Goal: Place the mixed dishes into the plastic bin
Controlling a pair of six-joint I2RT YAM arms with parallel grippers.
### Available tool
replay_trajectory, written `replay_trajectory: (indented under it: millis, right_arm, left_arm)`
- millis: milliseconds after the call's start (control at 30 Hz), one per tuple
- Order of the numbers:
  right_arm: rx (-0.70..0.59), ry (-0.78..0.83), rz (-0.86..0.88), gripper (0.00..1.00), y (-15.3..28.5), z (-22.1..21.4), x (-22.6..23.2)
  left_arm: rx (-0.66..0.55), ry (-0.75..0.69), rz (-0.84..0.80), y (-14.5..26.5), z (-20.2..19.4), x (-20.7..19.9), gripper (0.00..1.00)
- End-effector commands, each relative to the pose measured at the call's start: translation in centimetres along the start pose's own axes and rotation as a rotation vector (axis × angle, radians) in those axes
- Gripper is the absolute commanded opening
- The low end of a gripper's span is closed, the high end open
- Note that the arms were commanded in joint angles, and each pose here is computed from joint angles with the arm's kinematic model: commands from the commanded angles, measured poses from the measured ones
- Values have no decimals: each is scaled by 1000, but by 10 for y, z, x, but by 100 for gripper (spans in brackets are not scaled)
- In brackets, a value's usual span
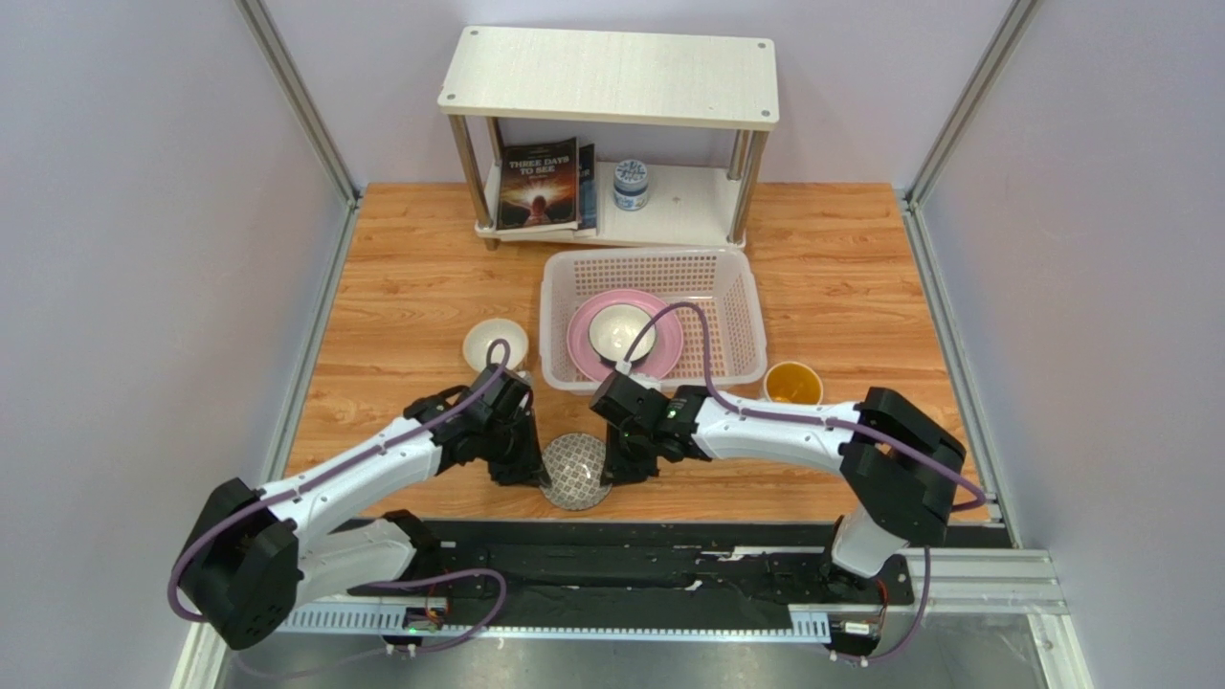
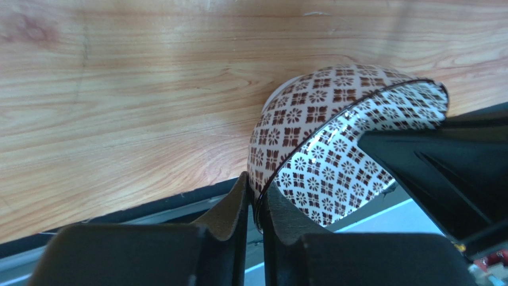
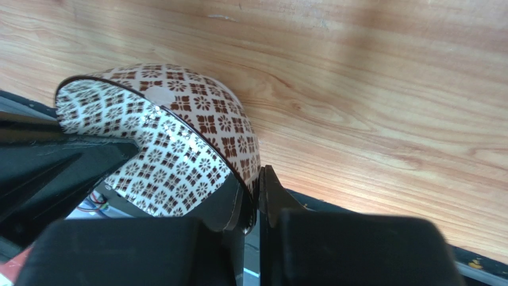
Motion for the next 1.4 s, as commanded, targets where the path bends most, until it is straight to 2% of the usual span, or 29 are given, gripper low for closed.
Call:
replay_trajectory:
  millis: [0, 67, 100, 200, 267, 433, 533, 633, 667, 700, 833, 967, 1200, 1367]
  right_arm:
    - [-46, 21, 18, 1, 2, 8, 19]
    - [-39, 56, -5, 0, 7, 5, 18]
    - [-35, 74, -12, 0, 11, 4, 19]
    - [-74, 166, -39, 0, 33, 5, 23]
    - [-91, 203, -53, 0, 51, 7, 25]
    - [-158, 232, 45, 0, 121, 22, 47]
    - [-211, 194, 129, 0, 167, 52, 61]
    - [-287, 130, 176, 0, 200, 99, 60]
    - [-339, 77, 161, 0, 207, 129, 51]
    - [-333, 69, 162, 0, 210, 140, 49]
    - [-320, 73, 127, 0, 209, 188, 45]
    - [-298, 55, 100, 0, 181, 228, 54]
    - [-165, -14, 46, 0, 118, 239, 50]
    - [-141, -47, 14, 0, 88, 237, 36]
  left_arm:
    - [-61, -17, -34, 25, 10, -13, 28]
    - [-89, -22, 12, 35, 13, -8, 37]
    - [-110, -22, 38, 49, 13, -6, 44]
    - [-207, -32, 137, 84, 20, 8, 57]
    - [-271, -34, 171, 102, 27, 15, 59]
    - [-308, 28, 214, 124, 33, 29, 59]
    - [-292, 44, 207, 120, 32, 28, 59]
    - [-267, 62, 179, 112, 29, 25, 59]
    - [-273, 63, 166, 111, 29, 24, 59]
    - [-271, 67, 167, 109, 29, 25, 59]
    - [-264, 64, 150, 109, 28, 22, 58]
    - [-262, 50, 163, 113, 29, 23, 58]
    - [-252, 49, 165, 111, 26, 24, 58]
    - [-245, 55, 163, 108, 21, 26, 57]
Point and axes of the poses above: each gripper's point midway between its finger pads, its own y axis back along the fingers, its own x axis along the line the jaws close on, z = x × y, the point moved 3 cm from there along y, back along the fingers, and after that the axes turned 12 degrees about -y, right-handed, at the moved point
